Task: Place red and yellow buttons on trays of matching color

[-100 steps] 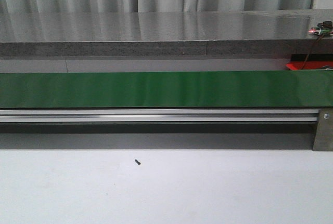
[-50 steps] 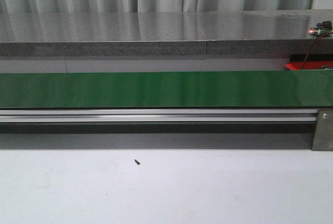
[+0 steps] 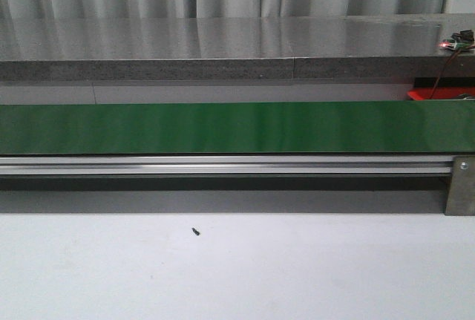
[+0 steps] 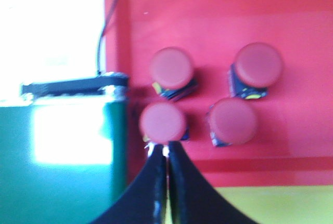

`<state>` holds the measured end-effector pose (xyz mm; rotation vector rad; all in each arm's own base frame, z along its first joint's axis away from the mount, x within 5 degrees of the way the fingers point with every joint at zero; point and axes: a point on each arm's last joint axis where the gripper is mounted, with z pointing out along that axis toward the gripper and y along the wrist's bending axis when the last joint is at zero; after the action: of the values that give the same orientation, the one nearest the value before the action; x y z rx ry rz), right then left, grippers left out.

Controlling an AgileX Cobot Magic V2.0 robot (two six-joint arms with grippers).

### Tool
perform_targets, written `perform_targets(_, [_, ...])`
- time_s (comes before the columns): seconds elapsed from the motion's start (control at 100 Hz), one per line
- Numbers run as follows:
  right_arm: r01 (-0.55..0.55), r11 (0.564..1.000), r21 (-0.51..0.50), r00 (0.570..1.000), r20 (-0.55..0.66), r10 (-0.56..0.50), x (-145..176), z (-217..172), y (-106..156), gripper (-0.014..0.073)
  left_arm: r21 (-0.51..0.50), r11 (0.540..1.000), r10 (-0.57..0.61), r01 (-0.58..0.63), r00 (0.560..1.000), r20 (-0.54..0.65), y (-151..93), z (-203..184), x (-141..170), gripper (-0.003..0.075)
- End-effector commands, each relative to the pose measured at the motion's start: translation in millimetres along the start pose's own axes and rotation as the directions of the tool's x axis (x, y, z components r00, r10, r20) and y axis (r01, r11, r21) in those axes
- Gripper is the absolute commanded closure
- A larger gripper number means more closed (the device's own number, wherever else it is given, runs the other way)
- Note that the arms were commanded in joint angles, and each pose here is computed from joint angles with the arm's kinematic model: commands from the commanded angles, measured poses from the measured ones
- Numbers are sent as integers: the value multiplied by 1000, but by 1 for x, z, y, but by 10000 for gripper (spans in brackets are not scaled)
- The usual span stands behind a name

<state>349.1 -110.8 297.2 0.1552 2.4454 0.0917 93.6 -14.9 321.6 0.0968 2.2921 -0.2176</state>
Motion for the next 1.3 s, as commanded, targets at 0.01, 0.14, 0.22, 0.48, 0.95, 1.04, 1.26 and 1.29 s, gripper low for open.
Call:
perform_targets(0.01, [45,999,26,989,140,-48,-5,-41,16,653,14,1000,-7,6,997,77,-2,-5,-11,740])
perform_targets(0.14, [73,997,16,982,172,-75,8,-59,33,652,14,1000,-7,6,997,77,-2,-5,-11,740])
perform_targets(0.22, [97,995,3,978,187,-96,14,-70,44,652,14,1000,-7,6,997,77,-2,-5,-11,740])
perform_targets(0.48, [222,972,-77,955,219,-201,37,-93,90,652,14,1000,-7,6,997,77,-2,-5,-11,740])
perform_targets(0.95, [23,998,-55,935,353,-2,89,-122,98,652,14,1000,-7,6,997,77,-2,-5,-11,739])
perform_targets(1.04, [30,1000,-2,919,393,-27,103,-126,92,652,14,1000,-7,6,997,77,-2,-5,-11,740])
perform_targets(1.26, [58,998,21,875,481,-61,138,-134,88,652,14,1000,-7,6,997,77,-2,-5,-11,740])
perform_targets(1.29, [58,998,22,869,491,-62,143,-135,88,652,14,1000,-7,6,997,77,-2,-5,-11,740])
